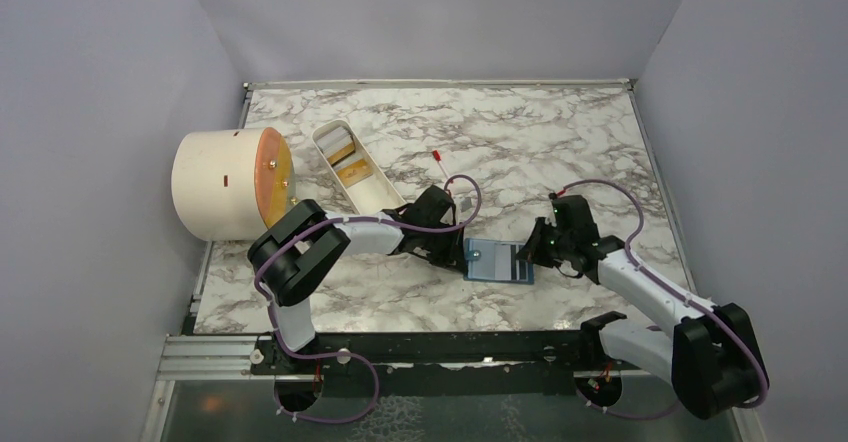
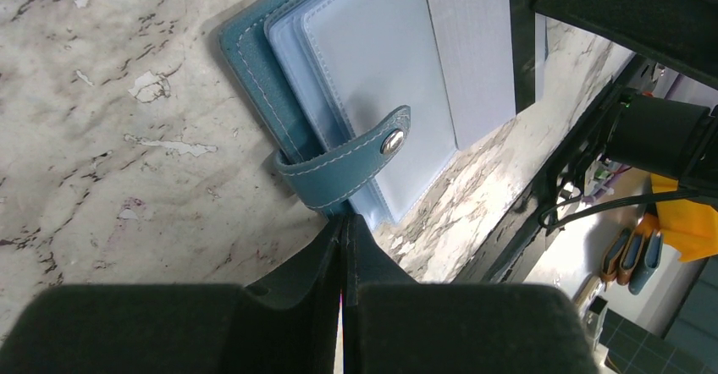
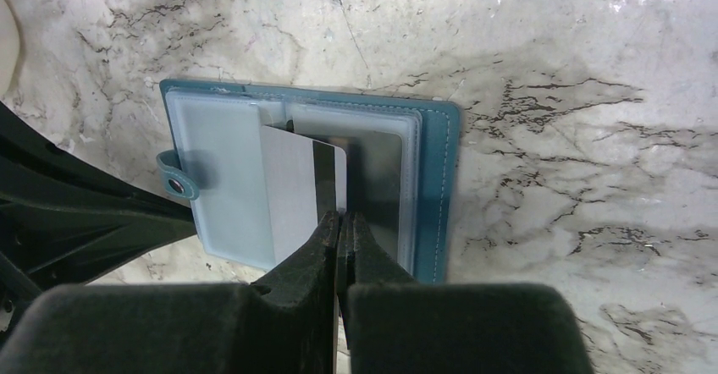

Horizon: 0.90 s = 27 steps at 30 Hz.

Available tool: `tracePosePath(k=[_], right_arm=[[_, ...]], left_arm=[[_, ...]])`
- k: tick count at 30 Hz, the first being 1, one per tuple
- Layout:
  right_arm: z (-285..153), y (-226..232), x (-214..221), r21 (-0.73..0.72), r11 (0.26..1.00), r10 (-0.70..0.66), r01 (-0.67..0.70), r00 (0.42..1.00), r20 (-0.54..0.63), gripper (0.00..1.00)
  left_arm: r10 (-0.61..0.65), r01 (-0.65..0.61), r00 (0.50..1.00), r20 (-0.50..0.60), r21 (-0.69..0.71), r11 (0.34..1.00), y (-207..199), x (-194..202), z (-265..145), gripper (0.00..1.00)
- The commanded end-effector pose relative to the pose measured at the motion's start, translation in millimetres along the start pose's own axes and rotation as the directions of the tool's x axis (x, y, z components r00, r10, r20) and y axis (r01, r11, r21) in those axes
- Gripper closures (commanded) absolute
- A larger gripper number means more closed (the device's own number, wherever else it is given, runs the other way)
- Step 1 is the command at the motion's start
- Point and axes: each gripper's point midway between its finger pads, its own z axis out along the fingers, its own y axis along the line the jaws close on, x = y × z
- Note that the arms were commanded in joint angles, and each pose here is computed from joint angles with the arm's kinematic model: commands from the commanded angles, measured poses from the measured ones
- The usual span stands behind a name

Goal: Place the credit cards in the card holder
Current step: Insert the credit card into the card holder.

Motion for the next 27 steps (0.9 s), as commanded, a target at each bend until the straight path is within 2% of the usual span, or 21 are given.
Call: tracePosePath(k=[1,14,22,27], right_arm=[[0,2,-13,0.009,0.999,-0.045,0.044,0.999,0.028,0.99],[6,10,-19,-0.033,0.994,-0.1,0.101,0.995,0.023,0.99],[5,10,-29,-0.01,0.993,-0.118,0.118,0.992,0.052,0.99],[10,10,-23,-0.018,0.992,-0.126,0.127,0.992,0.015,0.99]], left_arm=[[0.028,-0.026,0.999,0.017,-0.072,0.997,15,-4,7,0.93],[0.036,-0.034,0.999,0.015,-0.086,0.996,16,-7,8,0.93],[0.041,-0.039,0.999,0.013,-0.104,0.994,20,-7,8,0.93],[0.049,-0.047,0.999,0.017,-0.121,0.992,22,-10,8,0.93]])
